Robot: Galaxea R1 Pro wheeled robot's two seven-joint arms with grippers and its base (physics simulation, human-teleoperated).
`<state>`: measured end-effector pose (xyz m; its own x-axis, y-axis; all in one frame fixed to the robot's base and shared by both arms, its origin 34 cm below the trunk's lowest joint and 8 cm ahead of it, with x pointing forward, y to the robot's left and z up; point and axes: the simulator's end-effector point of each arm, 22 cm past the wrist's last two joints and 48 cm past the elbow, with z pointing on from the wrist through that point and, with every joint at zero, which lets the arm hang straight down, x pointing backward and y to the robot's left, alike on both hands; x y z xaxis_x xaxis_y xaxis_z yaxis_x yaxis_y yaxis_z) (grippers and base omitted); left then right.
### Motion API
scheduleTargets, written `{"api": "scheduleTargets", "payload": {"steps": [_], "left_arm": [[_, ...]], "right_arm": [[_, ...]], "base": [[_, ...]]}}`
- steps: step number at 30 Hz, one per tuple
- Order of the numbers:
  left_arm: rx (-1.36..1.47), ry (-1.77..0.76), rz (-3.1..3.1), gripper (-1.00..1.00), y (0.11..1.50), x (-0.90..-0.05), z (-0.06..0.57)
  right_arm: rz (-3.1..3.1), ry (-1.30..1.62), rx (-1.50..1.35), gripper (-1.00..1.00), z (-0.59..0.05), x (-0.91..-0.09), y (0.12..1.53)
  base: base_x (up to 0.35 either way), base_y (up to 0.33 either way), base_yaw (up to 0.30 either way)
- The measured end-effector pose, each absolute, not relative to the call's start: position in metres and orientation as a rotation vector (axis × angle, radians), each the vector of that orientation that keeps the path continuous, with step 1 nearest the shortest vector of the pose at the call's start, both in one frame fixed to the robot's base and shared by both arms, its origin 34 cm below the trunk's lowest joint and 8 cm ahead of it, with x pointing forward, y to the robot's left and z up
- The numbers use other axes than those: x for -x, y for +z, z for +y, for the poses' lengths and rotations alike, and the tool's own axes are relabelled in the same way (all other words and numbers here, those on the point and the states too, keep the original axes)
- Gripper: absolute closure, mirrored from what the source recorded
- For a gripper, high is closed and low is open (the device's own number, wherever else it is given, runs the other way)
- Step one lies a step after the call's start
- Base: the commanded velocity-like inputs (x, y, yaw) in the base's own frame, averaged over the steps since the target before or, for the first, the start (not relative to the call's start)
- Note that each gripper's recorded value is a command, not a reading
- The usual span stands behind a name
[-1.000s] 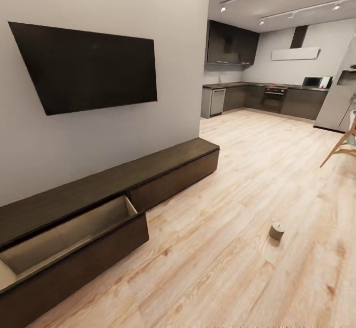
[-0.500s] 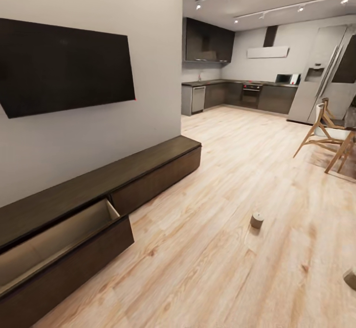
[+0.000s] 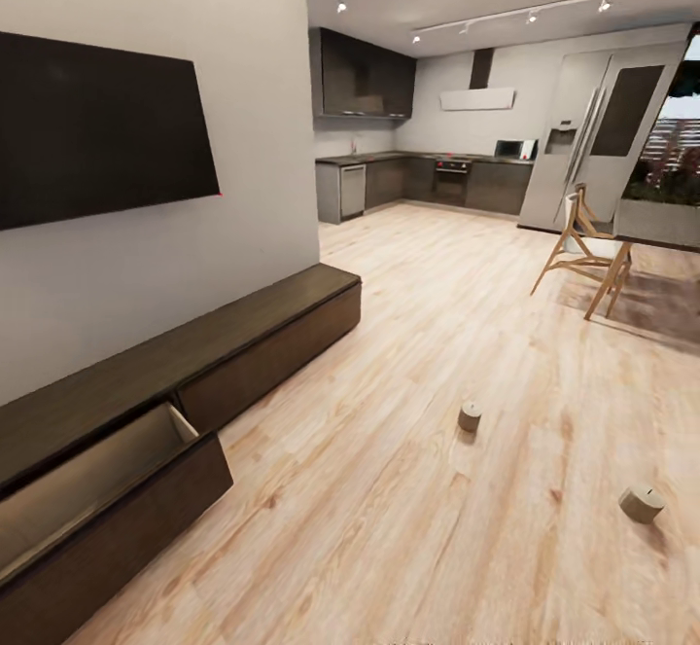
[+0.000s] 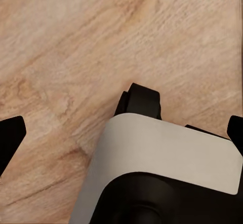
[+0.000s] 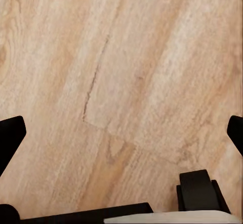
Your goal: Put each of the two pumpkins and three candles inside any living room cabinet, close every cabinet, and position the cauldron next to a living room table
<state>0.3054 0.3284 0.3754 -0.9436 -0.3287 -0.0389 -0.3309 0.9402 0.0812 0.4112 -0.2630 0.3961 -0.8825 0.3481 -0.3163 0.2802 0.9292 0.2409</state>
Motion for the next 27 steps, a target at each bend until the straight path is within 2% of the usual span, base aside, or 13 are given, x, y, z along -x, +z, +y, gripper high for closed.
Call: {"api": "scheduleTargets", "payload": {"steps": [12, 20, 27], "left_arm": [[0.527, 0.127, 3.084, -1.0, 0.373, -0.299, 0.324], [0.536, 0.155, 3.171, -1.0, 0.367, -0.234, 0.319], [0.546, 0.137, 3.173, -1.0, 0.365, -0.227, 0.313]], "right_arm": [[2.744, 0.263, -0.46, -1.0, -0.264, -0.404, 0.392], [2.745, 0.255, -0.461, -1.0, -0.265, -0.402, 0.391], [2.734, 0.24, -0.456, -1.0, -0.267, -0.404, 0.39]], "base": [[0.0, 0.0, -0.253], [0.0, 0.0, -0.252], [0.0, 0.0, -0.243]]}}
